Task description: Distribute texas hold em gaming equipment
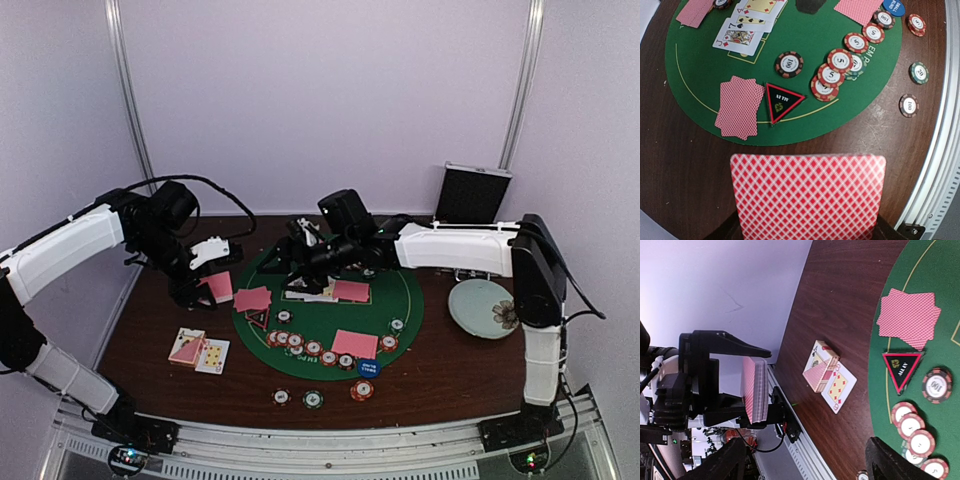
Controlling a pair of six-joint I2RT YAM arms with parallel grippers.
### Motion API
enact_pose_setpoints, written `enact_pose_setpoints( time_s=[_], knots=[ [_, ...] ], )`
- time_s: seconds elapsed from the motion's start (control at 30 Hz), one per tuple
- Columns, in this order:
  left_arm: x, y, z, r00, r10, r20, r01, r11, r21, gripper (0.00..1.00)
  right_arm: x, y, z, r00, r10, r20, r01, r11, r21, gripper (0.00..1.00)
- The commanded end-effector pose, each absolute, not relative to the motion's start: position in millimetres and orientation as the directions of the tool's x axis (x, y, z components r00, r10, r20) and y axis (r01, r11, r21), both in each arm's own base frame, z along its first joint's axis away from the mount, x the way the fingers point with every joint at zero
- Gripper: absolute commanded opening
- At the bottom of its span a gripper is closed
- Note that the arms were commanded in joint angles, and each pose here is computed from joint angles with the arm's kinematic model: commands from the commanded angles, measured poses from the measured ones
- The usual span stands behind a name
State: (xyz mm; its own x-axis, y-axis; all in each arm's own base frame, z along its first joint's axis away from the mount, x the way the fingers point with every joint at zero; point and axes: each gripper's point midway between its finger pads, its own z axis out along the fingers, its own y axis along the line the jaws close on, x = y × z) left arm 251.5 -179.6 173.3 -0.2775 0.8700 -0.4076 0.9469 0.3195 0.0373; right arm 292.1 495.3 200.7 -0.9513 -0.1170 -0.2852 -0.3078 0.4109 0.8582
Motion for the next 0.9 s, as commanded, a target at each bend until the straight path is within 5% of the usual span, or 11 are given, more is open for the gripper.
enact_pose_setpoints(
  time_s=[0.0,0.87],
  knots=[
    [258,-190,190,-0.270,0.843,-0.466,0.945,0.326,0.043,0.00,290,524,226,-0.956,-0.109,-0.272,-0.292,0.284,0.913,0.86],
    [259,-200,192,-0.286,0.823,-0.491,0.946,0.324,-0.007,0.00,267,582,213,-0.970,-0.154,-0.189,-0.211,0.145,0.967,0.85]
  ],
)
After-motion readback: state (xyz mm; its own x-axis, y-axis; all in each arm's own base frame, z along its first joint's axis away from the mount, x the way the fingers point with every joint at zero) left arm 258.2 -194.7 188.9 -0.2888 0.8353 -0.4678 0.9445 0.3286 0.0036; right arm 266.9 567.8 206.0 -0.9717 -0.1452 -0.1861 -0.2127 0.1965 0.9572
